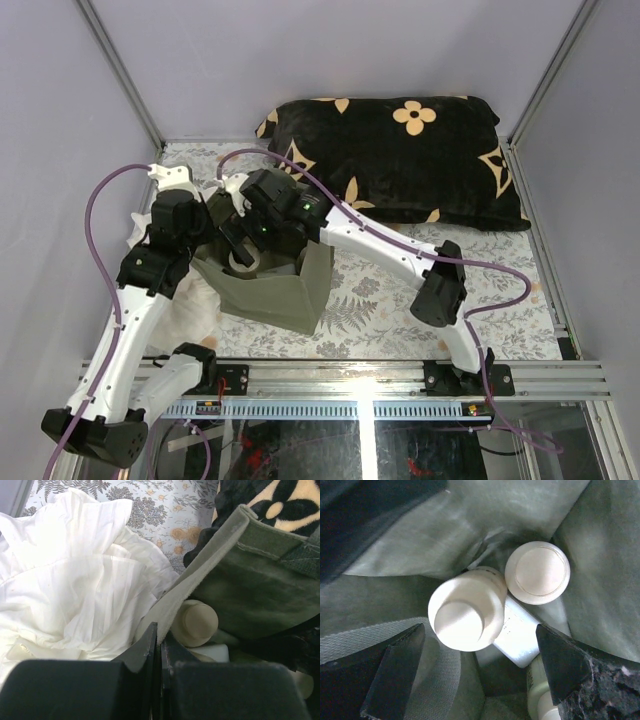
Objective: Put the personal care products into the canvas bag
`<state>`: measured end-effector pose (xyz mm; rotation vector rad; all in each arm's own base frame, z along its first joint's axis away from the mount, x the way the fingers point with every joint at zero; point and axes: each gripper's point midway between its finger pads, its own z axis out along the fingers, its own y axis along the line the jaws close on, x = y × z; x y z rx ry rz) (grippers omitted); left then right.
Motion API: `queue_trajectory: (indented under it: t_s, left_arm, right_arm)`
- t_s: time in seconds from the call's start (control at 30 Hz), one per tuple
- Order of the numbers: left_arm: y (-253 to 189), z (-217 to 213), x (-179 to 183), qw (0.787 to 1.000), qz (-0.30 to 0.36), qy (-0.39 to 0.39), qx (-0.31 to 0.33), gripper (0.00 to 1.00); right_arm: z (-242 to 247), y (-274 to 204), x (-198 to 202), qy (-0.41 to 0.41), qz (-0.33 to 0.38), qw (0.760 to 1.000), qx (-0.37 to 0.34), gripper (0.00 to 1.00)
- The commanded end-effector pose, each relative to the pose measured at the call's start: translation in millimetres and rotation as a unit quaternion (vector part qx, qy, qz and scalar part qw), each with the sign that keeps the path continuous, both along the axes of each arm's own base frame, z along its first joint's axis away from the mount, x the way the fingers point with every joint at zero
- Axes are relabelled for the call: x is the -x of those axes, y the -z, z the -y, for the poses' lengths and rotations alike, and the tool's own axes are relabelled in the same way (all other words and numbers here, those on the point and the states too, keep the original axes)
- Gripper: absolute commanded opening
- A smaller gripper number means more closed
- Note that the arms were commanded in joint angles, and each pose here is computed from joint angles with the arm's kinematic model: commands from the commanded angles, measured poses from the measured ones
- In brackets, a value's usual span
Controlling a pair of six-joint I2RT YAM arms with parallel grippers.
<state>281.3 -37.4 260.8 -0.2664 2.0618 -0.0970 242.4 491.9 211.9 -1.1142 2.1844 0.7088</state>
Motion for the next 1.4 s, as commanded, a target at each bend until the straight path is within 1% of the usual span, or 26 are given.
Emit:
queue_trajectory:
  t_s: [0.0, 0.17, 0.3, 0.33, 0.37, 0.4, 0.43, 0.53, 0.57, 0.6, 0.63, 0.73, 0.93, 0.97, 1.07, 1.13, 1.2, 1.37]
  left_arm:
    - [-13, 11, -10, 0.999, 0.024, 0.014, 0.019, 0.0]
    - [-14, 10, -9, 0.999, 0.024, 0.014, 0.017, 0.0]
    - [-18, 8, -10, 0.999, 0.027, 0.013, 0.011, 0.0]
    - [-19, 8, -10, 1.0, 0.027, 0.012, 0.008, 0.02]
    - [-20, 7, -10, 1.0, 0.026, 0.012, 0.005, 0.08]
    - [-21, 6, -10, 1.0, 0.025, 0.012, 0.001, 0.17]
    - [-22, 5, -11, 1.0, 0.026, 0.01, -0.003, 0.3]
    - [-29, -2, -12, 0.999, 0.033, -0.003, -0.015, 0.61]
    - [-34, -4, -12, 0.999, 0.037, -0.008, -0.018, 0.77]
    - [-38, -6, -13, 0.999, 0.042, -0.01, -0.022, 0.92]
    - [-43, -7, -13, 0.999, 0.047, -0.012, -0.025, 0.99]
    - [-60, -10, -14, 0.997, 0.064, -0.016, -0.029, 1.0]
    - [-98, -18, -18, 0.993, 0.106, -0.036, -0.039, 1.0]
    - [-102, -23, -19, 0.992, 0.108, -0.048, -0.046, 1.0]
    - [-104, -43, -23, 0.988, 0.085, -0.093, -0.09, 1.0]
    - [-103, -54, -28, 0.985, 0.072, -0.108, -0.113, 1.0]
    - [-102, -62, -36, 0.985, 0.063, -0.11, -0.118, 1.0]
    - [-96, -71, -57, 0.989, 0.061, -0.104, -0.09, 1.0]
  right_arm:
    - [-13, -72, 16, -0.027, 0.051, 0.994, -0.093, 0.99]
    - [12, -119, 12, -0.001, 0.103, 0.988, -0.119, 0.99]
    - [48, -159, 4, 0.043, 0.158, 0.979, -0.124, 0.99]
    - [58, -166, 1, 0.057, 0.172, 0.976, -0.124, 0.99]
    - [68, -174, 0, 0.068, 0.182, 0.973, -0.125, 0.99]
    - [77, -179, -3, 0.077, 0.189, 0.971, -0.124, 0.99]
    - [86, -183, -6, 0.086, 0.192, 0.97, -0.123, 0.99]
    - [112, -183, -24, 0.117, 0.189, 0.969, -0.108, 0.99]
    - [119, -179, -33, 0.127, 0.188, 0.969, -0.099, 0.99]
    - [126, -172, -41, 0.135, 0.185, 0.969, -0.089, 0.99]
    - [135, -171, -47, 0.144, 0.186, 0.968, -0.086, 0.99]
    - [160, -167, -69, 0.163, 0.189, 0.965, -0.08, 0.99]
    - [224, -142, -126, 0.22, 0.2, 0.954, -0.034, 0.99]
    - [236, -137, -135, 0.231, 0.199, 0.952, -0.03, 0.99]
    - [275, -121, -157, 0.268, 0.183, 0.946, -0.028, 0.99]
    - [300, -107, -166, 0.291, 0.169, 0.941, -0.02, 0.99]
    - [325, -90, -172, 0.315, 0.154, 0.937, -0.007, 0.99]
    - [375, -50, -173, 0.367, 0.115, 0.923, 0.015, 0.99]
